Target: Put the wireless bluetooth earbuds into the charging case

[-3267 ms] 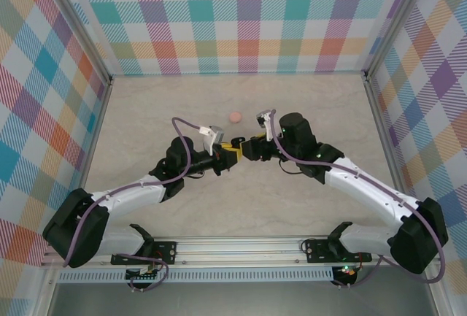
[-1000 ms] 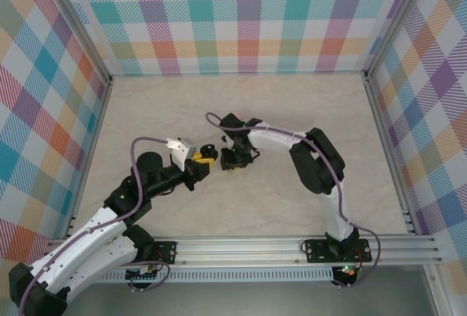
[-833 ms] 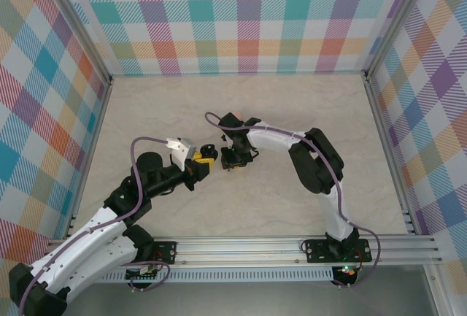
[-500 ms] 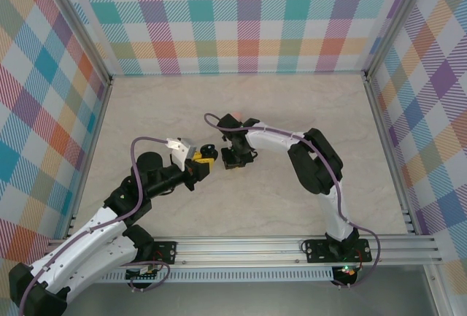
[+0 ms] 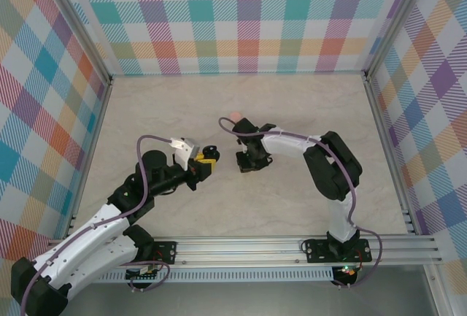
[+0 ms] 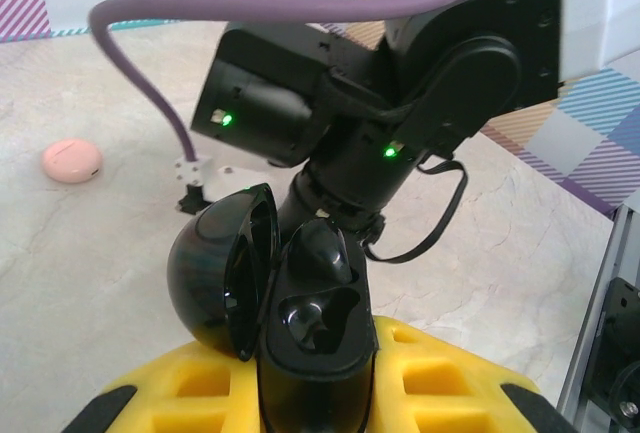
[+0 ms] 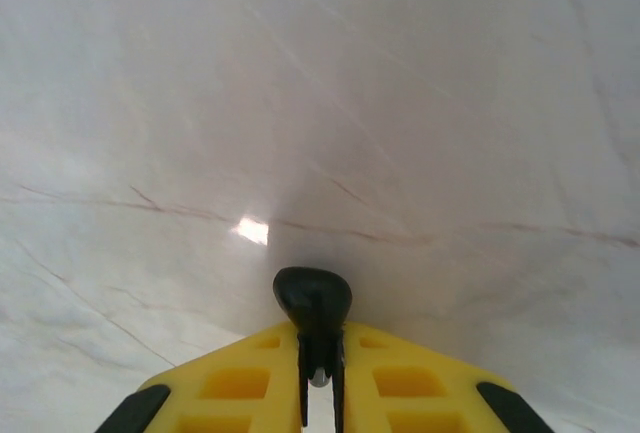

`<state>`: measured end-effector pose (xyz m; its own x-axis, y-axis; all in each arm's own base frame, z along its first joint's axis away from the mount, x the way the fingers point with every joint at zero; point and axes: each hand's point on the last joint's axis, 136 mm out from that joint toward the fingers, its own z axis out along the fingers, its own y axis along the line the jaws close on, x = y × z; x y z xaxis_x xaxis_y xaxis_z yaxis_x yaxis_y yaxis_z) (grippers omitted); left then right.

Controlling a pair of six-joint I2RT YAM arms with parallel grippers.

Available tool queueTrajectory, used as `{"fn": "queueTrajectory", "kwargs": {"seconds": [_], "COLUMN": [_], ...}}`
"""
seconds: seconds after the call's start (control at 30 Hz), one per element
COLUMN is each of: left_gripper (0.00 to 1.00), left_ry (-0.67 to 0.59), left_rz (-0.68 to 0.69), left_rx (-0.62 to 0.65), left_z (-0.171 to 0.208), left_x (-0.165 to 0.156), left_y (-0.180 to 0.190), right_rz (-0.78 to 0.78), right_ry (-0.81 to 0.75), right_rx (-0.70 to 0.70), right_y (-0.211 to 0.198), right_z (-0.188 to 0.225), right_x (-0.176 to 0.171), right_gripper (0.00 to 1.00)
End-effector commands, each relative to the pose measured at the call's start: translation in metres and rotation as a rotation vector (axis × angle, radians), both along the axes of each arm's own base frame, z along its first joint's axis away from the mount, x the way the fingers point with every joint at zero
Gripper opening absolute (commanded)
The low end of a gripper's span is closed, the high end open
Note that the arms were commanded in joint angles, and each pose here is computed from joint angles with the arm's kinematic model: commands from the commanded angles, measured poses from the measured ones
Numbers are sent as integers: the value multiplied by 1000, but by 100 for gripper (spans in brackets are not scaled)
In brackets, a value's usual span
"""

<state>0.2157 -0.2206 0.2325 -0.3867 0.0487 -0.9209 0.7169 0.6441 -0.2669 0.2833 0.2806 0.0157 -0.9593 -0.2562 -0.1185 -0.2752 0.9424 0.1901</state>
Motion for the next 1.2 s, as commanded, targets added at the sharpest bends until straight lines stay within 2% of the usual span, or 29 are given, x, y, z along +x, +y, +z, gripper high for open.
{"fn": "queueTrajectory", "kwargs": {"seconds": [0.0, 0.17, 0.57, 0.93, 1.17], "left_gripper": [18, 18, 18, 18, 18], "left_ry": [-34, -25, -10, -15, -15], "left_rz": [-39, -46, -57, -54, -55], "left_rx": [-40, -41, -36, -35, -33], "left_z": [17, 16, 16, 15, 14], "left_x": [-3, -1, 2, 3, 2], "left_y": [-9, -12, -17, -17, -17], "right_rz": [6, -13, -15, 21, 94], "right_ry": [56, 45, 9, 7, 13], "right_rx": [-144, -194, -109, -46, -90], "right_y": [-44, -62, -38, -16, -13], "right_z": [-14, -12, 13, 26, 21], "right_x": [-22, -24, -6, 3, 5], "right_gripper": [18, 21, 40, 44, 48]}}
